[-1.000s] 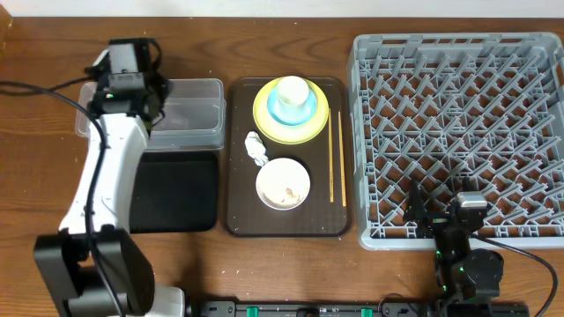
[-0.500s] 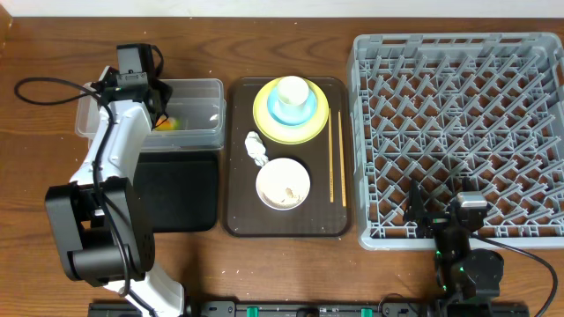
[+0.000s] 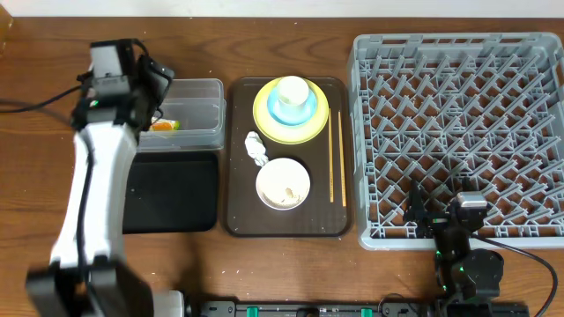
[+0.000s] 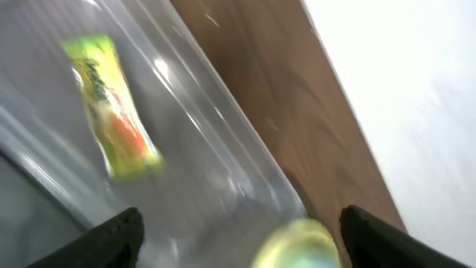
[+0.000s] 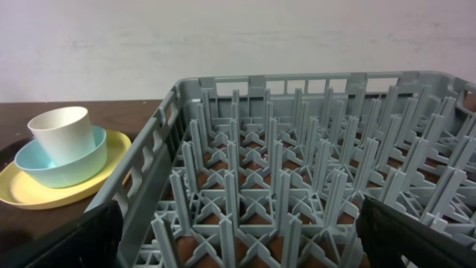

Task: Sort waste into correct bins and load items into the dishwasher rack
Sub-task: 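Carry wrapper left and release it into the clear plastic bin, then move left gripper back to the crumpled white tissue and grasp it, then carry tissue to the clear plastic bin and release it, then reach left gripper to the rim of the white rice bowl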

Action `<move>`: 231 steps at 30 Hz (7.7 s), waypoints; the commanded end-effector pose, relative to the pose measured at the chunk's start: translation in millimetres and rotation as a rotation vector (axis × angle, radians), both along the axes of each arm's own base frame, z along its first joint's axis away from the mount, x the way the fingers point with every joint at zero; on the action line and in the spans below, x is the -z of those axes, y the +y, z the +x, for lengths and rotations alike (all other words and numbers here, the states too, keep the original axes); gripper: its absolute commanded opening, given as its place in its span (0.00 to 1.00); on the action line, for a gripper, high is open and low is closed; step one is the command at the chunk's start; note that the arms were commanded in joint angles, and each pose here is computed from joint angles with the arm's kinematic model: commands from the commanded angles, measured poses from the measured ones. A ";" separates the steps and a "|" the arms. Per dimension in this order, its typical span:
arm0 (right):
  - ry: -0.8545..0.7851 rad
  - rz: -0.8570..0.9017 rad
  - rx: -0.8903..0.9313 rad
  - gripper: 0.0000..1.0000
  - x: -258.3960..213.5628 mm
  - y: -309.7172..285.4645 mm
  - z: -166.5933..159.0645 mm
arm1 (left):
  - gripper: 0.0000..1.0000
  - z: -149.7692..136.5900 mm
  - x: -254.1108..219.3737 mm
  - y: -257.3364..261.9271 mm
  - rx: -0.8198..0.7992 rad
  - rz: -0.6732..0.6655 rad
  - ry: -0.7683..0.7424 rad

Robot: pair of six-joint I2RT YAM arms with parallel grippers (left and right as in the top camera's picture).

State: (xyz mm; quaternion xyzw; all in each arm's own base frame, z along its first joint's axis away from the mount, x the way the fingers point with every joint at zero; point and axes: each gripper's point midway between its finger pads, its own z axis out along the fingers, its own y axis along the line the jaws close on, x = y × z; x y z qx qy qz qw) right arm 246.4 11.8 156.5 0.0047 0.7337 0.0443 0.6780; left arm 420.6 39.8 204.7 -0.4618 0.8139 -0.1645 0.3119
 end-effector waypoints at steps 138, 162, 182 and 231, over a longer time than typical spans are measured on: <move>0.005 0.012 0.012 0.99 1.3 -2.6 0.0 | 0.07 22.6 50.2 -18.3 0.245 0.485 0.166; 0.005 0.012 0.012 0.99 1.3 -2.6 0.0 | 0.59 21.1 40.1 -45.4 0.340 0.412 0.131; 0.005 0.012 0.012 0.99 1.3 -2.6 0.0 | 0.36 -145.2 58.6 -200.4 0.930 0.296 0.398; 0.005 0.012 0.012 0.99 1.3 -2.6 0.0 | 0.27 -155.1 167.8 -295.4 1.155 0.503 0.384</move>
